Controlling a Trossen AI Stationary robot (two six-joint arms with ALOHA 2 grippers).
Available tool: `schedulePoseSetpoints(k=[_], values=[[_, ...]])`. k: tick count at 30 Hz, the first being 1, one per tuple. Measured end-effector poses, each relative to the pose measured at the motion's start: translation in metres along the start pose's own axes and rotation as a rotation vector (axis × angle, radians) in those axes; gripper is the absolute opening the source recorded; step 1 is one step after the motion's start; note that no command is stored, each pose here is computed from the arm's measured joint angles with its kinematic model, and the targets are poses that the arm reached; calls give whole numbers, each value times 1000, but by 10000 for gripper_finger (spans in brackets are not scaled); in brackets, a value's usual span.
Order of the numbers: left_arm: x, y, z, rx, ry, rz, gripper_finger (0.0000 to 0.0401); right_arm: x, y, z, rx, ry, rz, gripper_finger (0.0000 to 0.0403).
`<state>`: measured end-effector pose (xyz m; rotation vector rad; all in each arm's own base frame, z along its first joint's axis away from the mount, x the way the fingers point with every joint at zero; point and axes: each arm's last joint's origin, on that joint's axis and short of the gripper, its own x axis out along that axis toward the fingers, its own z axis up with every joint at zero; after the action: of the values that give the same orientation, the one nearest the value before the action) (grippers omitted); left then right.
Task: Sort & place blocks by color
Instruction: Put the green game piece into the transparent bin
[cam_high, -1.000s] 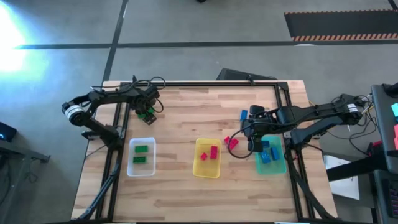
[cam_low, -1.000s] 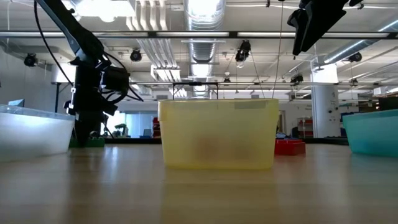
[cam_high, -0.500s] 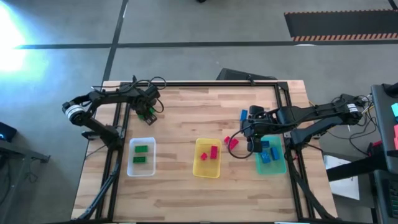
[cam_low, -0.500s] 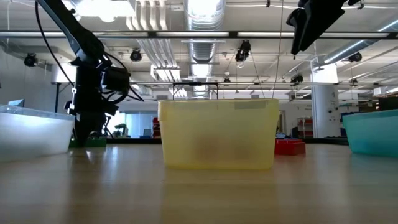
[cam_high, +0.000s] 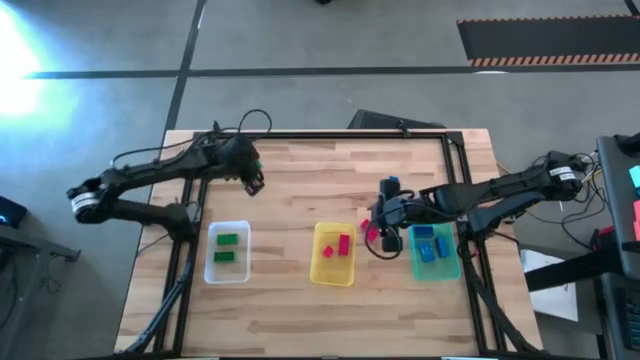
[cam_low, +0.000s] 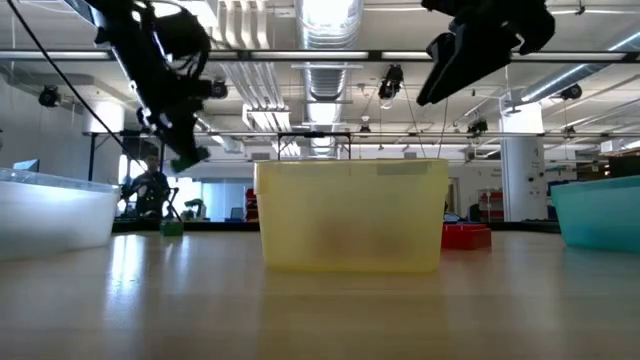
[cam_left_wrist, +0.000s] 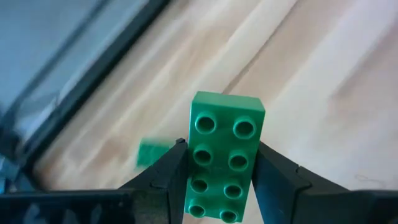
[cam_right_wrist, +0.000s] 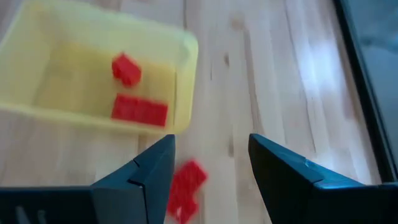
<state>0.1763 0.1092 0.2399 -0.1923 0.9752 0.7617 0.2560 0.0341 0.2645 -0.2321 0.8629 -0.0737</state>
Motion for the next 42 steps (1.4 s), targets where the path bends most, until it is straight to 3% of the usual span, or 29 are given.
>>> schedulePoseSetpoints(k=[3, 8, 15, 19, 23, 27, 32, 37, 42], values=[[-23, -14, 5, -11, -151, -75, 125, 9, 2, 1, -41, -105, -9, 194], [-52, -43, 2, 14, -237, -225, 125, 14, 4, 4, -96, -237, -32, 194], [-83, -87, -11, 71, -243, -432, 125, 14, 3, 8, -132, -296, -48, 194], [-96, -107, -20, 108, -166, -495, 125, 14, 3, 8, -134, -294, -48, 194], [-104, -121, -25, 98, -9, -485, 125, 15, 4, 7, -133, -290, -47, 194], [-109, -131, -33, 122, 246, -416, 125, 16, 4, 6, -134, -289, -47, 194], [-107, -133, -51, 359, 517, -201, 125, 16, 4, 6, -133, -287, -46, 194], [-94, -135, -67, 553, 658, -225, 125, 16, 4, 6, -134, -287, -46, 194], [-79, -134, -80, 618, 680, -214, 125, 17, 4, 4, -136, -281, -45, 194]])
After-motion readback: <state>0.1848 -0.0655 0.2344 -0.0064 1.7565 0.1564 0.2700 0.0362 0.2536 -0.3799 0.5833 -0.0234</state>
